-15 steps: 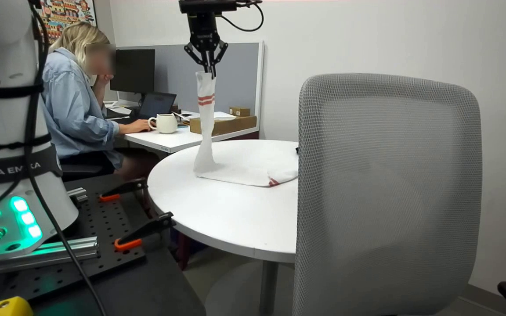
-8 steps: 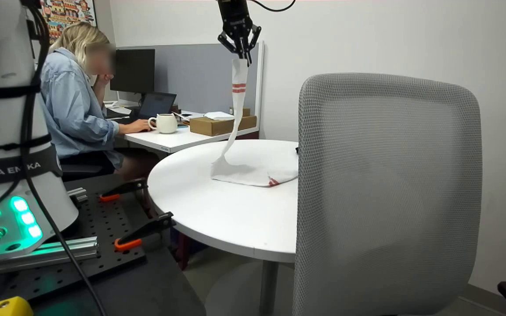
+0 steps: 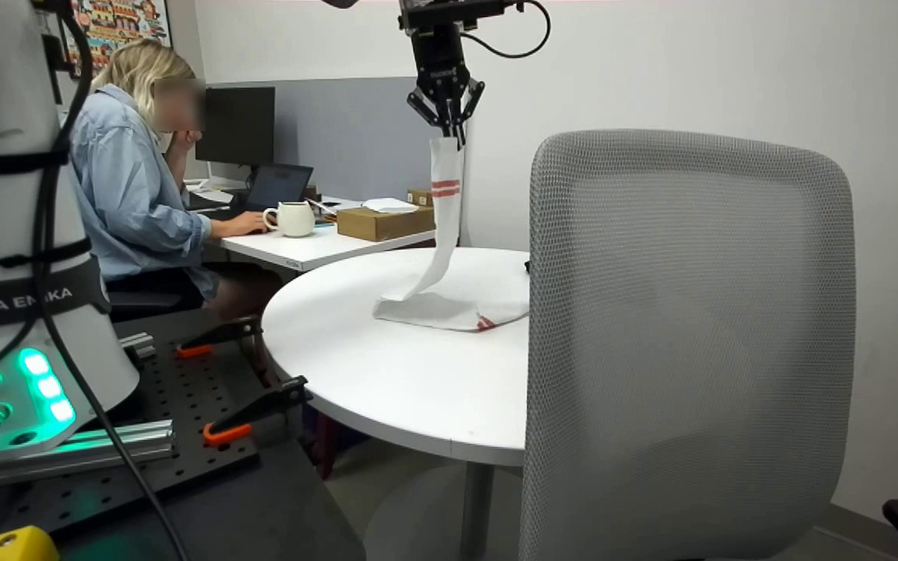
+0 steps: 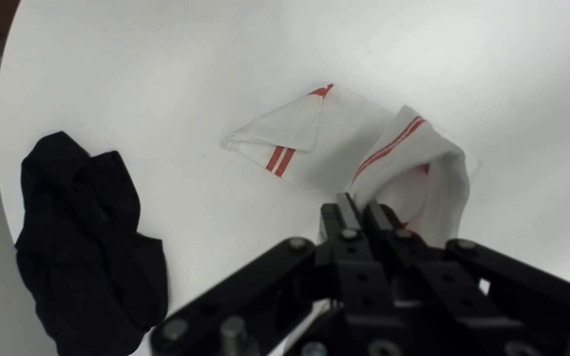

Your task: Fold the white towel

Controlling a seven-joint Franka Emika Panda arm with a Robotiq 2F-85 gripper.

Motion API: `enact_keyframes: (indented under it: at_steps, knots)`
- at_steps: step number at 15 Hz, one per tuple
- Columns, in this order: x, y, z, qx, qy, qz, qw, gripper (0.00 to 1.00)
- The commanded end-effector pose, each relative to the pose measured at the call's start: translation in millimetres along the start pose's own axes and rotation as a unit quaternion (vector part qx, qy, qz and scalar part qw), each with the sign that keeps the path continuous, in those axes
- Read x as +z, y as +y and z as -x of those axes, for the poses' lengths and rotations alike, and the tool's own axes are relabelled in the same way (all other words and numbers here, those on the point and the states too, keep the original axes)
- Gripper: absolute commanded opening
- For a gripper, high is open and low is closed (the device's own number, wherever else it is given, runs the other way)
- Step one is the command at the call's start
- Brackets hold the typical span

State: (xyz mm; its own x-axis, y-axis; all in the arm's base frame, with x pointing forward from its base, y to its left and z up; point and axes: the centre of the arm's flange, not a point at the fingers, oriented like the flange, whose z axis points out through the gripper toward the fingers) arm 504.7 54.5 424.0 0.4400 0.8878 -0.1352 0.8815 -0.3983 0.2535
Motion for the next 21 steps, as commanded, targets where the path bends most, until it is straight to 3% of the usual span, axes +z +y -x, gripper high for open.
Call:
enact_keyframes:
  at_steps: [1, 6, 14, 18, 21]
  knots:
    - [22, 8, 0, -0.012, -0.026, -0.018, 0.9994, 0.07]
    - [21, -12, -17, -0.043, -0.024, -0.033, 0.9982, 0.07]
    - [-69, -95, -95, -0.147, 0.022, 0.006, 0.9888, 0.07]
    - [-107, -127, -115, -0.173, 0.051, 0.018, 0.9835, 0.07]
    - [-114, -132, -118, -0.17, 0.058, 0.023, 0.9834, 0.07]
